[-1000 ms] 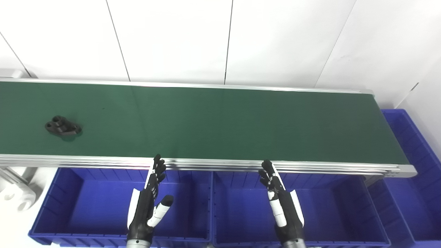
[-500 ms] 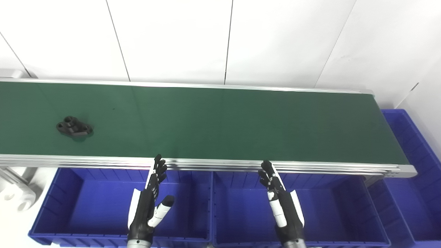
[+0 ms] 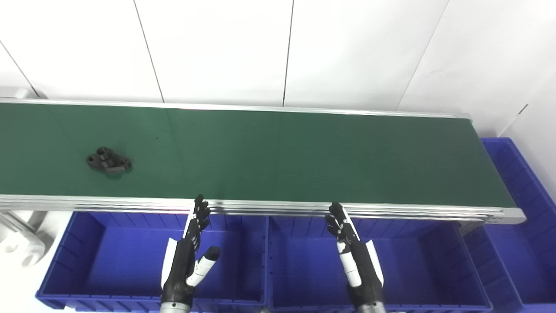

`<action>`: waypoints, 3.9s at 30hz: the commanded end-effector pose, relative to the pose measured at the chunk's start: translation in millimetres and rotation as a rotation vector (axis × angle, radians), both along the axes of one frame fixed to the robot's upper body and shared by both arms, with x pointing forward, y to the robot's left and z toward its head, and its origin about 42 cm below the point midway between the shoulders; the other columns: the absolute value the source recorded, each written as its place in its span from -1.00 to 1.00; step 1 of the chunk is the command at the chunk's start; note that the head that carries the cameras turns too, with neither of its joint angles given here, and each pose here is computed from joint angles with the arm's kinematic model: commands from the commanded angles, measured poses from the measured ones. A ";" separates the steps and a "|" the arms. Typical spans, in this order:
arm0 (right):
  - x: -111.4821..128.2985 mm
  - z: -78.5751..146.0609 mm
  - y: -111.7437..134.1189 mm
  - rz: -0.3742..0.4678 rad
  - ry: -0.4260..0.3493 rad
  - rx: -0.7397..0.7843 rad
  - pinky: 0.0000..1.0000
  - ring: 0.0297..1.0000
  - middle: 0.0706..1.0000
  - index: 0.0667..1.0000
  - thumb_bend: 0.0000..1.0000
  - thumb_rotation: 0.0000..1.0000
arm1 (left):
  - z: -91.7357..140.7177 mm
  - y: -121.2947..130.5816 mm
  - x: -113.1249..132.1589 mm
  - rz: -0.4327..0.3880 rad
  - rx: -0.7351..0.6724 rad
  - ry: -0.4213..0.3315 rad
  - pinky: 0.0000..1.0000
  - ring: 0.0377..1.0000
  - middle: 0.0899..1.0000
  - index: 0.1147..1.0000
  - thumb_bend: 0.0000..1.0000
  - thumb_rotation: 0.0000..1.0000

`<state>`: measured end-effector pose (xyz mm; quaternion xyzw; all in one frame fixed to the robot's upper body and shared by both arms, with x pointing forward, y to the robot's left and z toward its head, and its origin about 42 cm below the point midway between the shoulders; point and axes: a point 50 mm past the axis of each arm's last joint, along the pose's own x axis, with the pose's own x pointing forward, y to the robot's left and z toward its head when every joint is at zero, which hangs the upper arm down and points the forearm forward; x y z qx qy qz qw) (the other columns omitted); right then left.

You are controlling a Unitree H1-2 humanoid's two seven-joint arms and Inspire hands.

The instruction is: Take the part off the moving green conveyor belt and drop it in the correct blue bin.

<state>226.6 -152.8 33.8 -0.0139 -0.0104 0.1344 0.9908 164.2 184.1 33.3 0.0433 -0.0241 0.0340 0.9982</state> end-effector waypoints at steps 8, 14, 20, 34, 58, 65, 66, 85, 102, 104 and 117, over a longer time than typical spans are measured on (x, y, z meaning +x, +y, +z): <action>5.4 14.0 3.3 0.006 -0.091 0.024 0.87 0.86 0.92 0.93 0.61 0.87 | 8.9 0.1 5.6 0.000 -0.013 -0.069 0.88 0.91 0.96 1.00 0.66 0.82; 5.6 14.0 2.2 0.007 -0.091 0.020 0.88 0.87 0.92 0.93 0.60 0.86 | 8.3 -0.4 5.7 0.001 -0.017 -0.067 0.88 0.91 0.95 1.00 0.65 0.81; 6.0 13.1 0.2 0.009 -0.095 0.023 0.87 0.88 0.93 0.94 0.58 0.82 | 6.9 -0.8 5.3 -0.004 -0.014 -0.063 0.88 0.91 0.95 1.00 0.68 0.80; 7.0 -5.5 -24.5 0.005 -0.080 -0.002 0.92 0.90 0.94 0.96 0.57 0.83 | -4.5 -24.5 9.6 -0.005 -0.017 -0.033 0.82 0.86 0.91 1.00 0.62 0.70; 9.7 -3.2 -32.3 0.025 -0.092 -0.025 0.98 0.92 0.94 0.99 0.64 0.82 | -1.7 -34.2 11.7 0.003 -0.047 -0.044 0.81 0.84 0.89 1.00 0.67 0.60; 20.5 33.6 -34.0 -0.015 -0.335 -0.345 0.53 0.70 0.77 0.85 0.57 0.44 | -0.9 -34.6 15.8 -0.002 -0.044 -0.051 0.80 0.84 0.90 1.00 0.68 0.64; 22.2 37.5 -34.0 -0.022 -0.364 -0.370 0.52 0.69 0.77 0.85 0.58 0.43 | -1.3 -34.8 16.8 -0.004 -0.046 -0.050 0.80 0.84 0.90 1.00 0.68 0.64; 99.0 123.3 15.1 -0.102 -0.500 -0.579 0.27 0.53 0.65 0.71 0.71 0.05 | -2.9 -41.7 24.9 -0.028 -0.067 -0.044 0.88 0.88 0.93 1.00 0.69 0.68; 166.6 149.0 75.2 -0.010 -0.606 -0.878 0.20 0.44 0.55 0.65 0.79 0.04 | -3.1 -51.5 26.6 -0.044 -0.079 -0.042 0.94 0.92 0.96 1.00 0.64 0.69; 171.2 149.8 84.4 0.004 -0.604 -0.895 0.19 0.44 0.55 0.65 0.79 0.04 | -2.6 -53.2 26.7 -0.050 -0.078 -0.044 0.94 0.93 0.97 1.00 0.64 0.69; 199.8 156.7 132.0 0.079 -0.581 -0.955 0.18 0.41 0.54 0.62 0.80 0.01 | 2.2 -66.9 21.1 -0.064 -0.083 -0.060 0.97 0.92 0.96 1.00 0.56 0.68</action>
